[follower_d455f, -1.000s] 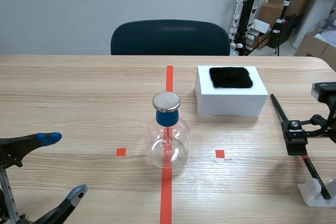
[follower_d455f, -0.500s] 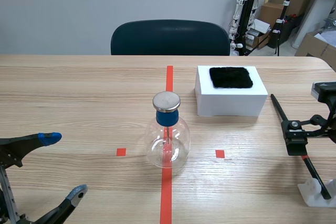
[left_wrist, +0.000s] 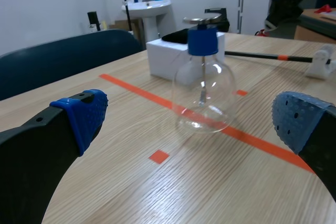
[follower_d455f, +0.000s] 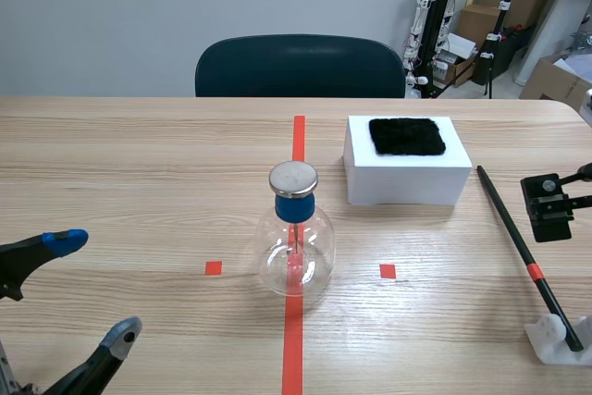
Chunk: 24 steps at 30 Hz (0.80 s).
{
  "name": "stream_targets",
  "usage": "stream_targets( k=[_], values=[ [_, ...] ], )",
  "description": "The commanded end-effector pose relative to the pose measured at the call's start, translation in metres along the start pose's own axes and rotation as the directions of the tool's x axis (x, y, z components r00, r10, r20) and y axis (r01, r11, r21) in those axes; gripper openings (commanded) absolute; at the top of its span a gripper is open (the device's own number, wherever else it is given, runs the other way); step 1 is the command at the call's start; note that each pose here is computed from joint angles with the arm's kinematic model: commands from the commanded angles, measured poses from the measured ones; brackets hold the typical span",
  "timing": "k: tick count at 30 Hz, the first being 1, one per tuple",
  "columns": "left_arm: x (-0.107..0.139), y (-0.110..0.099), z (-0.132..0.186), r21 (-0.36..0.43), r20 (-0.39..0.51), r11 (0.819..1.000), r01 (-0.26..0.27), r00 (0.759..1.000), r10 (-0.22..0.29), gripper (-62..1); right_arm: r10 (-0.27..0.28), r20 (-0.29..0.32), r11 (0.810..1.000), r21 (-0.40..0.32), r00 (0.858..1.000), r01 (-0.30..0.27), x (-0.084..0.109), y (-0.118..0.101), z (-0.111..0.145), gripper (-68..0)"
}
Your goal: Do the electroscope experiment. return to the home posture
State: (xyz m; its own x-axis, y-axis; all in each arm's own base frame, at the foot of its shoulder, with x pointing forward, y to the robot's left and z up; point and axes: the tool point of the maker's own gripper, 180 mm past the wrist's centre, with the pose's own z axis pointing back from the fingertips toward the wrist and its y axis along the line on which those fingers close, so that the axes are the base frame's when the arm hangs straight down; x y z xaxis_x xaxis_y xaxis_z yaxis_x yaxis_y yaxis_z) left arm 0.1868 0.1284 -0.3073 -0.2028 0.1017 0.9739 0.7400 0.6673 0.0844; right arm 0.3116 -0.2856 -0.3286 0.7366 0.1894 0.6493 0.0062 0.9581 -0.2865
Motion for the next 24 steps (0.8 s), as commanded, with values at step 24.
stream_targets(
  k=[24],
  values=[
    [0.042, -0.05, -0.021, 0.218, -0.146, 0.976, -0.023, 0.988, 0.056, 1.4, 0.029, 0.81, 0.92, 0.208, 0.586, -0.333, 0.059, 0.07, 0.143, -3.5]
  ],
)
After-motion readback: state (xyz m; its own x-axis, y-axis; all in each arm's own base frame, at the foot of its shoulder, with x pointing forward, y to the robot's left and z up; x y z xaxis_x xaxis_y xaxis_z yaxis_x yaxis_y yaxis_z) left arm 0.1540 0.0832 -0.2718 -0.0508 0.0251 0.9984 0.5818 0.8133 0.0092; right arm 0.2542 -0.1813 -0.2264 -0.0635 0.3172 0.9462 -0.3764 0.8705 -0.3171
